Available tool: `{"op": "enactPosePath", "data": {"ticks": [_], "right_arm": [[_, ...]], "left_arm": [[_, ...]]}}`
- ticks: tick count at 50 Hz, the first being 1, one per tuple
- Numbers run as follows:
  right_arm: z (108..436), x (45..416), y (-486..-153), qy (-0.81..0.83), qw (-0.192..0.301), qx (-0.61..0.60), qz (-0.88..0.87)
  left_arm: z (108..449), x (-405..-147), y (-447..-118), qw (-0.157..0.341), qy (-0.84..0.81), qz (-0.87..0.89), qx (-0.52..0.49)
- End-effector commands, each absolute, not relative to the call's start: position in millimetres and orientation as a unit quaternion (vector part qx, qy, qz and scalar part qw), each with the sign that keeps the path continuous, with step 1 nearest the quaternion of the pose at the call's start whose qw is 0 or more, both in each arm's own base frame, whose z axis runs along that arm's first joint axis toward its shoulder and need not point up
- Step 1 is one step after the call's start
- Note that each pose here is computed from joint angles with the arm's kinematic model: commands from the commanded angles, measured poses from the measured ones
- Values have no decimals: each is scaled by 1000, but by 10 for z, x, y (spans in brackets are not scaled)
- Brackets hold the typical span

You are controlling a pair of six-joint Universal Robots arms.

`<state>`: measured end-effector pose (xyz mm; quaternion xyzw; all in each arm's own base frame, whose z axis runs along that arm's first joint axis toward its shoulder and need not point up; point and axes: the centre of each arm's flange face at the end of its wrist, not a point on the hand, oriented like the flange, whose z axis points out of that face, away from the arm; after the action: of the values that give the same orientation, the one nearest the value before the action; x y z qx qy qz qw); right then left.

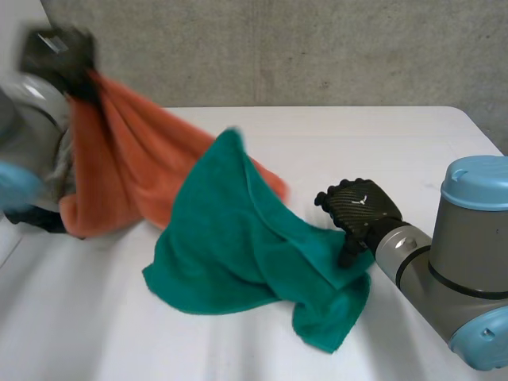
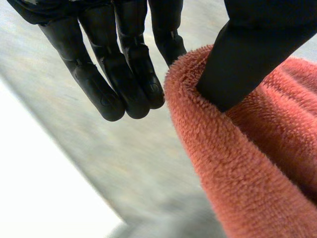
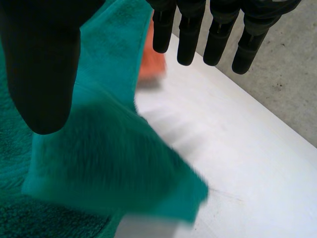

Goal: Fold the laundry.

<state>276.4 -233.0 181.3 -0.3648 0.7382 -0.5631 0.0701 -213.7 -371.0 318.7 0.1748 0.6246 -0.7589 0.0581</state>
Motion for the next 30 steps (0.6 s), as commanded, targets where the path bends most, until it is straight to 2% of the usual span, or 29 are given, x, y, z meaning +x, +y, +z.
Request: {"op": "enactPosePath", "data": {"ticks": [1,3,8,11,14,22,26,30], "right_arm": [[1793,2801,-2285,737,73,-372,-559],[1784,2804,-2279,738,73,-373,-558],[1777,2801,-2274,739,73,-373,-555],[1772,2797,-2265,742,73,-374,-552],[1761,2790,-2254,744,73,-376,-548],[1792,2760,-2273,746,69,-372,-548],[1871,2736,-2264,747,69,-370,-548],[1950,2723,-2223,751,68,-374,-540]], "left_arm": [[3978,-1590,-4140,109,552,-822,91],[3948,-1515,-4254,120,558,-817,84],[3535,-1304,-4662,169,600,-779,73],[3209,-1256,-4780,187,636,-745,76],[3088,-1303,-4748,176,657,-728,87],[3149,-1639,-4374,100,664,-726,148],[3209,-1830,-4012,64,667,-719,186],[3053,-2085,-3584,13,682,-690,241]]}}
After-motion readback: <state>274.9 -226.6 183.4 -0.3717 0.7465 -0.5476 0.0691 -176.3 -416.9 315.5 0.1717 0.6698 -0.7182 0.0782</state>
